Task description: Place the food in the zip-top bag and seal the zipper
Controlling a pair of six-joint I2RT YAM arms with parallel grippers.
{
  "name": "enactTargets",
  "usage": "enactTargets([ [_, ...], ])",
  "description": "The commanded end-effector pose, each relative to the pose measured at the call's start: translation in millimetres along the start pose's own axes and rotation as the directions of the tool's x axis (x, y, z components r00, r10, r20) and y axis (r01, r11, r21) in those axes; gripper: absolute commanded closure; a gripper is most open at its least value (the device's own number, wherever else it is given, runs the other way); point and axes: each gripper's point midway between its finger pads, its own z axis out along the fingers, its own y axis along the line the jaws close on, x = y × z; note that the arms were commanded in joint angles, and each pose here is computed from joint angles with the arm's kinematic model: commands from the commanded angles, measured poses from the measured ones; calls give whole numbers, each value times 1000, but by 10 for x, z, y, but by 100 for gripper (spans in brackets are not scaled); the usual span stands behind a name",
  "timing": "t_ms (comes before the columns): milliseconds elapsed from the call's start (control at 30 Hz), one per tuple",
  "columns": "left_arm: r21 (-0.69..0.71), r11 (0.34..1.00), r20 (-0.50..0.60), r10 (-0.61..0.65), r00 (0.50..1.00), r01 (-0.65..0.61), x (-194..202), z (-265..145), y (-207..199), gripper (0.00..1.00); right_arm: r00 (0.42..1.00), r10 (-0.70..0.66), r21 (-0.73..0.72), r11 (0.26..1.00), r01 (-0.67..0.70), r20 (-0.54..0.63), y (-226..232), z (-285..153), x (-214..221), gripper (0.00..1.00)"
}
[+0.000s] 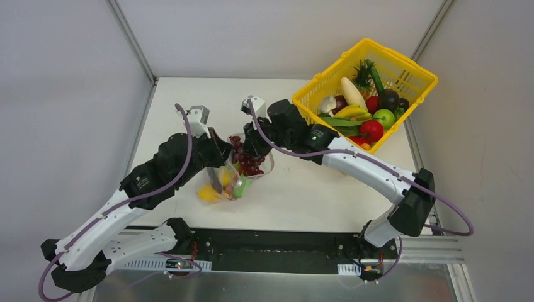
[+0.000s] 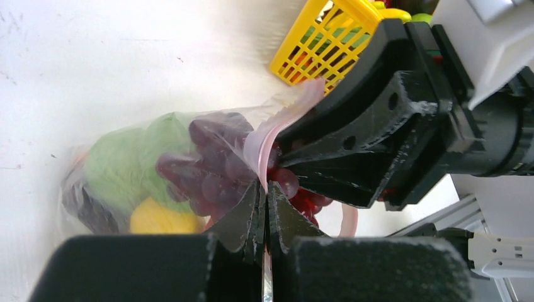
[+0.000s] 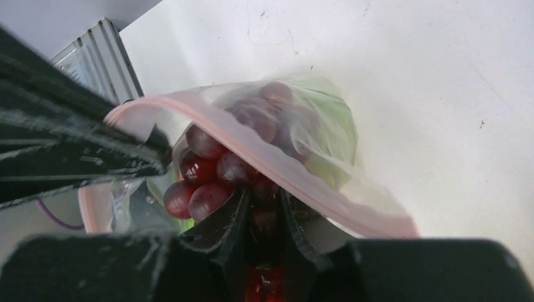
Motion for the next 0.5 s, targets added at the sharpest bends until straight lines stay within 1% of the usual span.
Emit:
enactTargets([
  [0, 56, 996, 121, -68, 990, 62, -294, -67, -113, 100, 998, 20, -3, 1000, -20, 57, 49, 10, -265, 74],
  [67, 24, 997, 153, -81, 985, 78, -319, -83, -25, 100, 996, 15, -55, 998, -10, 90, 145, -53, -305, 65],
  [100, 9, 996, 174, -89, 981, 89, -346, -97, 17, 100, 994, 11, -91, 996, -1, 107, 212, -93, -328, 57],
  [133, -1, 995, 185, -95, 978, 97, -355, -103, 47, 100, 992, 7, -130, 991, 9, 123, 291, -143, -359, 52],
  [233, -9, 994, 211, -109, 971, 113, -389, -132, 86, 100, 989, 4, -200, 979, 26, 147, 444, -287, -423, 47],
  [267, -12, 993, 216, -112, 970, 117, -394, -138, 96, 100, 988, 2, -205, 978, 30, 156, 463, -328, -444, 44],
  [367, -21, 992, 224, -118, 967, 126, -398, -154, 129, 100, 980, -5, -185, 982, 42, 200, 467, -480, -520, 34],
  [467, -25, 991, 227, -123, 966, 132, -391, -163, 146, 100, 971, -10, -152, 987, 48, 238, 446, -636, -558, 32],
])
